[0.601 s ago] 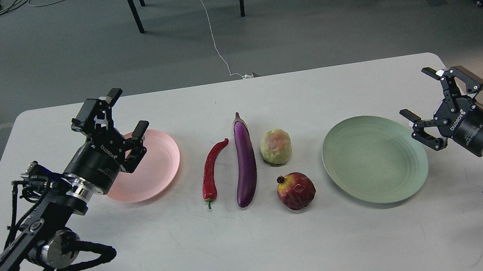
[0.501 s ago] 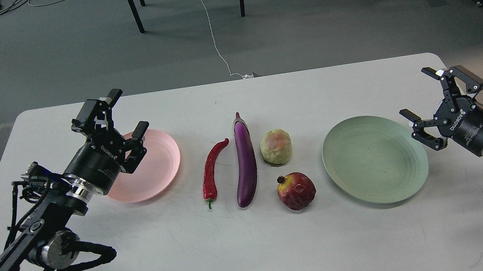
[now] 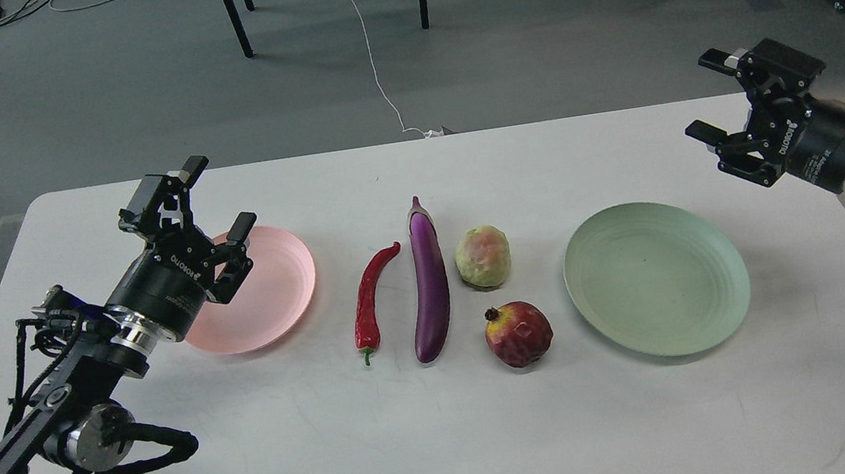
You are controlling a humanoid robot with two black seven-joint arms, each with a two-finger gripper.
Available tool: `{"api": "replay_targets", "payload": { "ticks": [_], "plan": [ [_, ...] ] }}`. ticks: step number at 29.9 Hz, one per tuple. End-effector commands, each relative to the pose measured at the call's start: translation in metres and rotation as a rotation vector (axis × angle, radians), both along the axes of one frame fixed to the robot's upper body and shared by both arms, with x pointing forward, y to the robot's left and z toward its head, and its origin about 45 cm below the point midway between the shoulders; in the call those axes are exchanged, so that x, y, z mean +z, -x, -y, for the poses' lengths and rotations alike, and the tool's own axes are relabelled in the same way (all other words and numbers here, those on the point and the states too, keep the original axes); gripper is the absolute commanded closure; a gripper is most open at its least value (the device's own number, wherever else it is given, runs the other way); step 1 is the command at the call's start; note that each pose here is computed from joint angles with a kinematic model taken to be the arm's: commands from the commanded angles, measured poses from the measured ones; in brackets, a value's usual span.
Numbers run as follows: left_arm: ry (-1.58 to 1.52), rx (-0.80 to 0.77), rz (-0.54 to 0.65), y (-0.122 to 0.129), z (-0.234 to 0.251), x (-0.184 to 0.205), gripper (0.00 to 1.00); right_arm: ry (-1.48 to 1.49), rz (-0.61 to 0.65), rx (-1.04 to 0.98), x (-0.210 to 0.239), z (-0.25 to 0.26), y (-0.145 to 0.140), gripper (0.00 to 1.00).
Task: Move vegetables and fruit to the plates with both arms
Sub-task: 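Raise the right gripper and move it toward the pale green fruit, then lower the right gripper onto the pale green fruit and grasp it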
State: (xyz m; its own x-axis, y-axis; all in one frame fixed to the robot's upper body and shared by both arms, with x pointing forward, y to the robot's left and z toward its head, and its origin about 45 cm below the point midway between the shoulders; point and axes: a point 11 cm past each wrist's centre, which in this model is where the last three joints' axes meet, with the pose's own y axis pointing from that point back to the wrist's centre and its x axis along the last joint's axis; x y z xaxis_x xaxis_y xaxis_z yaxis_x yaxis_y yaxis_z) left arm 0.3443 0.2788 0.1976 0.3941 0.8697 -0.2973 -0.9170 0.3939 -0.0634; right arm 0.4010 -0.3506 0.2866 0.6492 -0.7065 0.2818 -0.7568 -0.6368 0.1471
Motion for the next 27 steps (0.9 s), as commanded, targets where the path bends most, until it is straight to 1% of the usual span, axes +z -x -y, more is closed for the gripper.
{"api": "replay_targets", "payload": {
  "ticks": [1, 2, 4, 6, 8, 12, 15, 21, 27],
  "plan": [
    [-0.003, 0.013, 0.035, -0.001, -0.008, 0.007, 0.02, 0.314, 0.177, 0.226, 0.044, -0.044, -0.021, 0.01],
    [-0.001, 0.011, 0.038, 0.000, -0.008, 0.008, 0.02, 0.394, 0.216, 0.303, 0.051, -0.058, -0.023, 0.01],
    [0.001, 0.011, 0.042, -0.001, -0.007, 0.009, 0.02, 0.614, 0.247, 0.445, 0.052, -0.084, -0.027, 0.01],
    [0.003, 0.010, 0.043, 0.000, -0.006, 0.009, 0.02, 0.798, 0.270, 0.599, 0.041, -0.119, -0.028, 0.01],
    [0.005, 0.009, 0.045, 0.000, -0.006, 0.009, 0.02, 0.890, 0.288, 0.686, 0.031, -0.140, -0.027, 0.01],
    [0.008, 0.001, 0.053, 0.001, -0.003, 0.012, 0.02, 1.028, 0.331, 0.800, 0.009, -0.169, -0.028, 0.01],
    [0.009, 0.001, 0.055, 0.001, -0.003, 0.013, 0.02, 1.114, 0.316, 0.853, -0.014, -0.181, -0.032, 0.01],
    [0.009, -0.005, 0.063, 0.001, -0.002, 0.017, 0.02, 1.172, 0.272, 0.898, -0.045, -0.198, -0.035, 0.01],
    [0.008, -0.001, 0.065, 0.000, -0.004, 0.017, 0.02, 1.182, 0.247, 0.919, -0.063, -0.206, -0.032, 0.01]
  ]
}}
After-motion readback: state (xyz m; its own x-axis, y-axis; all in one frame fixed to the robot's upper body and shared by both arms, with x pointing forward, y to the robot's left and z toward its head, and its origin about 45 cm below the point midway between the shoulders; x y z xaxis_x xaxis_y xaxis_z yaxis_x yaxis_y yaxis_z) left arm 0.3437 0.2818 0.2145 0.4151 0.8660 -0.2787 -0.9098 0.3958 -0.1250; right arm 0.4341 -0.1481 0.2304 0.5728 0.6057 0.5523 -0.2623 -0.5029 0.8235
